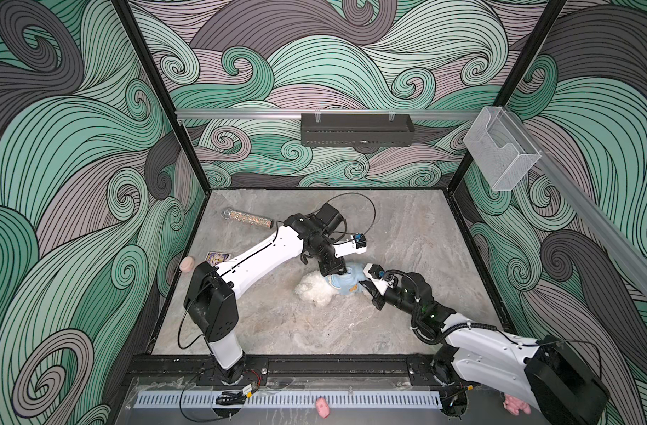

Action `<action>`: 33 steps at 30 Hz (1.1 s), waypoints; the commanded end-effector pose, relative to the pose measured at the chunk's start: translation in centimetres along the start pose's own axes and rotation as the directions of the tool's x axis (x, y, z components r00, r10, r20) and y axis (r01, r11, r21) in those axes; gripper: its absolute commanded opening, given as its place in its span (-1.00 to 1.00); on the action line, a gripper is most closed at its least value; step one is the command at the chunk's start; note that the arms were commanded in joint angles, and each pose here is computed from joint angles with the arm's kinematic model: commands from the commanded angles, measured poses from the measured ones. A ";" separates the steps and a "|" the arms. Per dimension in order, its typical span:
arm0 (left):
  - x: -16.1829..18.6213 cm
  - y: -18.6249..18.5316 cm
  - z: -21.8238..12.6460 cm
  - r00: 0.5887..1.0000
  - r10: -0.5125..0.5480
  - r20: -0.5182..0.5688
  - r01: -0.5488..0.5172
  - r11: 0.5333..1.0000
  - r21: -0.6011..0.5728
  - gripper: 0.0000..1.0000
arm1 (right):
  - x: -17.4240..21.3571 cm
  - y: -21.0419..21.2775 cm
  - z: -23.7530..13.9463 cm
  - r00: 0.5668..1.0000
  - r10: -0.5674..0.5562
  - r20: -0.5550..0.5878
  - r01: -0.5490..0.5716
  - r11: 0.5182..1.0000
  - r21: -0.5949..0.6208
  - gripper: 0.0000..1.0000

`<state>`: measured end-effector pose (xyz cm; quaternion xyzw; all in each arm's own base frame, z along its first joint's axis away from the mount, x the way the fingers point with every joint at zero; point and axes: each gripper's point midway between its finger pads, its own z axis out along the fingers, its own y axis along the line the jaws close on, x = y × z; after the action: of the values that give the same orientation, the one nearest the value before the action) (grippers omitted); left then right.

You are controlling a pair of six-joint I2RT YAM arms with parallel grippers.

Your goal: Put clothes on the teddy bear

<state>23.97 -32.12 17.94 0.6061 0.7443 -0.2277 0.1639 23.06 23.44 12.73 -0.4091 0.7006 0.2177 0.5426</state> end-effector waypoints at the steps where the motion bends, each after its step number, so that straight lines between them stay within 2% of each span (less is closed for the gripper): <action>1: -0.3 -1.1 0.3 1.000 0.023 0.002 -0.023 0.998 0.054 -0.41 | -2.7 -0.5 0.1 0.997 -0.022 0.076 0.021 1.000 0.013 -1.00; 7: 0.3 -1.2 1.8 0.999 0.025 -0.042 -0.022 0.997 0.076 -0.28 | -3.8 -0.8 0.4 0.990 0.092 0.111 -0.093 0.996 0.007 -1.00; 13: 1.0 -1.2 3.1 0.997 0.032 -0.067 -0.026 0.996 0.084 -0.15 | -4.3 -1.5 1.0 0.964 0.245 0.105 -0.248 0.969 0.014 -1.00; 18: 1.9 -0.8 4.3 0.993 0.052 -0.105 -0.047 0.997 0.058 -0.07 | -5.4 -2.2 1.4 0.892 0.440 0.104 -0.442 0.897 0.001 -1.00; 21: 3.1 -0.2 5.0 0.984 0.065 -0.164 -0.061 0.998 0.028 -0.07 | -6.7 -2.1 1.4 0.847 0.517 0.124 -0.516 0.856 -0.040 -1.00; 27: 4.6 1.4 6.5 0.963 0.051 -0.266 -0.065 0.997 -0.042 -0.07 | -8.5 -1.4 1.2 0.790 0.592 0.158 -0.576 0.806 -0.136 -1.00; 29: 4.4 2.1 6.5 0.963 0.030 -0.267 -0.054 0.995 -0.084 -0.07 | -8.5 -1.3 1.3 0.792 0.592 0.150 -0.575 0.806 -0.140 -1.00; 33: 2.5 2.8 4.8 0.982 0.027 -0.188 -0.059 0.985 -0.165 -0.05 | -5.7 -1.6 1.5 0.823 0.558 0.101 -0.555 0.830 -0.064 -1.00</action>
<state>25.76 -33.28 13.54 0.6297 0.7461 -0.1455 0.1601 24.51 24.03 11.37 -0.1687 0.8244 0.3525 0.4094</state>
